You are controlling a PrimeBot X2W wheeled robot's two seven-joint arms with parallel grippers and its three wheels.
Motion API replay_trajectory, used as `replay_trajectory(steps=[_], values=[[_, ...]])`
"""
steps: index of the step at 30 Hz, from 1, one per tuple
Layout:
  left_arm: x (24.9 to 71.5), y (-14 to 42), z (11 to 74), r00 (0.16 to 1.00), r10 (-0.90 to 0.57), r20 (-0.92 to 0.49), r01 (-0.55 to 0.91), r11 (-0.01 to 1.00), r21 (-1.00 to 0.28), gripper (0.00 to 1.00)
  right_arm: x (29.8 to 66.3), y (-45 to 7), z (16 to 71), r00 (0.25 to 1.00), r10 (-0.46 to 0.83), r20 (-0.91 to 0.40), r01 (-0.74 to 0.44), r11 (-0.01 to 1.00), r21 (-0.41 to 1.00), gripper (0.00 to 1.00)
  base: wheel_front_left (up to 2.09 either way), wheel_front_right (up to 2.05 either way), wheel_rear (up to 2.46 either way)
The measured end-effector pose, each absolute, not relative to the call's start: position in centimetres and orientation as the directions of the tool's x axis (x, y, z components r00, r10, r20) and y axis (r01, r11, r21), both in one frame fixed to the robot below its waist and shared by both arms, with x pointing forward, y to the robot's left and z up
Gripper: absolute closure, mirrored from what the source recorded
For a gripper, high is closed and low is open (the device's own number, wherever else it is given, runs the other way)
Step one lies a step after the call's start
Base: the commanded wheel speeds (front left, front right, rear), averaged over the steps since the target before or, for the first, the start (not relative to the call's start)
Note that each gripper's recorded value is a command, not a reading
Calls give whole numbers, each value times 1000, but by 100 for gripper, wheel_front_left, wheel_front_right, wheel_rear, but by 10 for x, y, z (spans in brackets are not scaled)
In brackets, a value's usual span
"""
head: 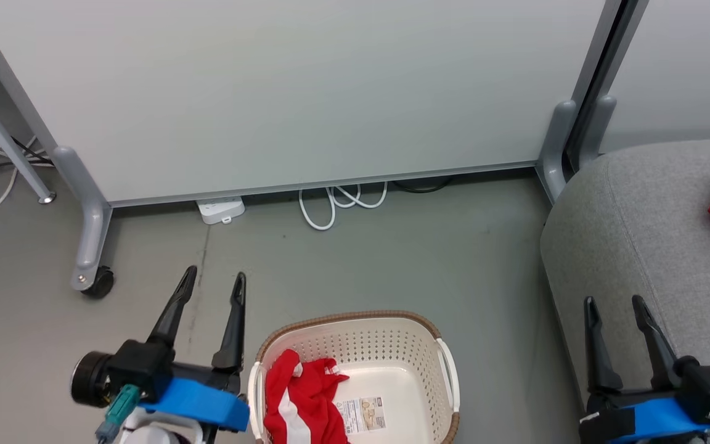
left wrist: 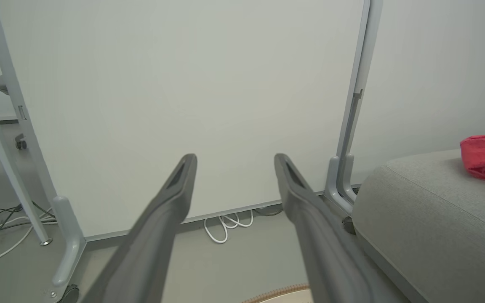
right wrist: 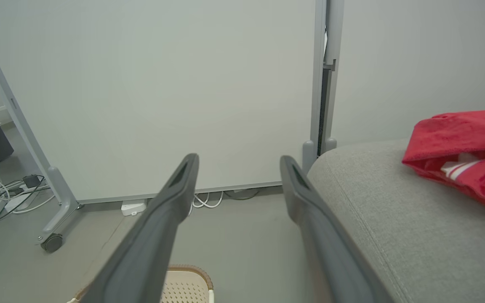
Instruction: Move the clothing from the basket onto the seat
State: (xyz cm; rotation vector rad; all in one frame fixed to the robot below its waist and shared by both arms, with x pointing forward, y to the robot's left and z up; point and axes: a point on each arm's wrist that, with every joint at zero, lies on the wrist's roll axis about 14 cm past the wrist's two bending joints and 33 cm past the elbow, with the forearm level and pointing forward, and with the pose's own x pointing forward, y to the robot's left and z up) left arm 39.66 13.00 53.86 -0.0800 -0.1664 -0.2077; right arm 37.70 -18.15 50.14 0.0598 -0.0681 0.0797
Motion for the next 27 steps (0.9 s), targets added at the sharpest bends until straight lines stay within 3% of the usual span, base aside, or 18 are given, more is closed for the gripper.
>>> replay_trajectory(steps=[10,19,27], values=[[441,72,495,908,-417,26,416,909,32,0,413,-181,511,990,90,106,-95,994,47,0,0,0,0],[465,33,393,768,-583,-267,618,783,69,0,459,-195,508,990,68,126,-72,997,28,0,0,0,0],[460,13,296,576,-647,-499,767,640,56,0,488,-214,481,996,28,86,-29,1000,5,0,0,0,0]])
